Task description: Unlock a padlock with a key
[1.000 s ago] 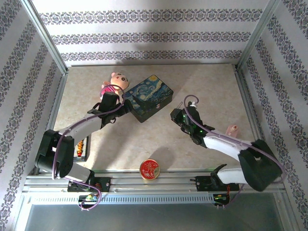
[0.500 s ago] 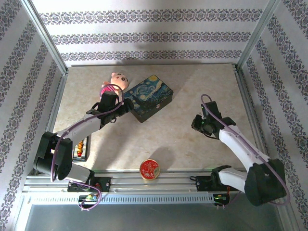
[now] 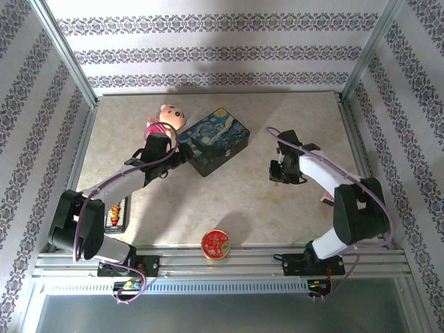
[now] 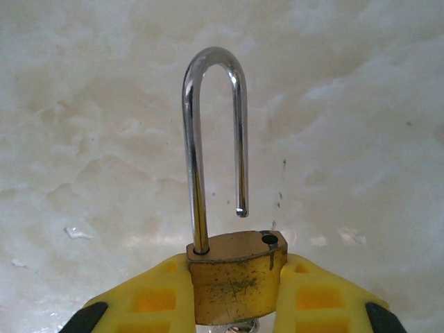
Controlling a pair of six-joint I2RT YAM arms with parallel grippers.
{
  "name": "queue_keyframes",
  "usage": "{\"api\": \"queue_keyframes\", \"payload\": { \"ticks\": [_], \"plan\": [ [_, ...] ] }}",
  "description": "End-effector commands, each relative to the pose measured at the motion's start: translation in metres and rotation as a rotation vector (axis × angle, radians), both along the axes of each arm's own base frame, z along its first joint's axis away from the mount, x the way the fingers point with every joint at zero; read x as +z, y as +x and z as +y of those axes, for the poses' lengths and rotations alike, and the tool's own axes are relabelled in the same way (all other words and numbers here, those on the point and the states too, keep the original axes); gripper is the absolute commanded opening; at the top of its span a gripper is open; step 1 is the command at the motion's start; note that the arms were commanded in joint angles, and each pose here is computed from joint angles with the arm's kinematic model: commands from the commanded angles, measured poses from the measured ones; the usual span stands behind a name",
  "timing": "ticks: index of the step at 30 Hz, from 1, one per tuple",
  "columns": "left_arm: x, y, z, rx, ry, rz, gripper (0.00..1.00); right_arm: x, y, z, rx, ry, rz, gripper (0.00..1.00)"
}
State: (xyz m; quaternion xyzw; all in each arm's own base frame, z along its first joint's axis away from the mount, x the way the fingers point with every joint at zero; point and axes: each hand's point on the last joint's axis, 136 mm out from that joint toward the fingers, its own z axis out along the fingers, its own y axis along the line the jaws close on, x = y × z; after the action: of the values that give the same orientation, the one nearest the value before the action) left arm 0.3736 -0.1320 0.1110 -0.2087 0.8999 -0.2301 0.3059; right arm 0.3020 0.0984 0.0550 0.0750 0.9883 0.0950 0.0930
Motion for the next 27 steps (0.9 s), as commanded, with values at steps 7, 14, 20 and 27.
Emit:
{"api": "queue_keyframes", "payload": {
  "ticks": [7,14,20,27],
  "plan": [
    [0.003,0.007,0.003,0.022,-0.030,-0.015,0.99,-0.022,0.010,0.009,0.110,-0.043,0.084,0.17],
    [0.005,0.013,-0.002,0.013,-0.058,-0.015,0.99,-0.034,0.011,0.020,0.140,-0.049,0.110,0.28],
    [0.005,0.015,-0.003,0.008,-0.066,-0.015,0.99,-0.021,0.019,0.031,0.142,-0.024,0.076,0.37],
    [0.008,0.017,-0.003,0.002,-0.062,-0.020,0.99,0.027,0.040,0.025,0.105,-0.040,-0.052,0.59]
  ]
}}
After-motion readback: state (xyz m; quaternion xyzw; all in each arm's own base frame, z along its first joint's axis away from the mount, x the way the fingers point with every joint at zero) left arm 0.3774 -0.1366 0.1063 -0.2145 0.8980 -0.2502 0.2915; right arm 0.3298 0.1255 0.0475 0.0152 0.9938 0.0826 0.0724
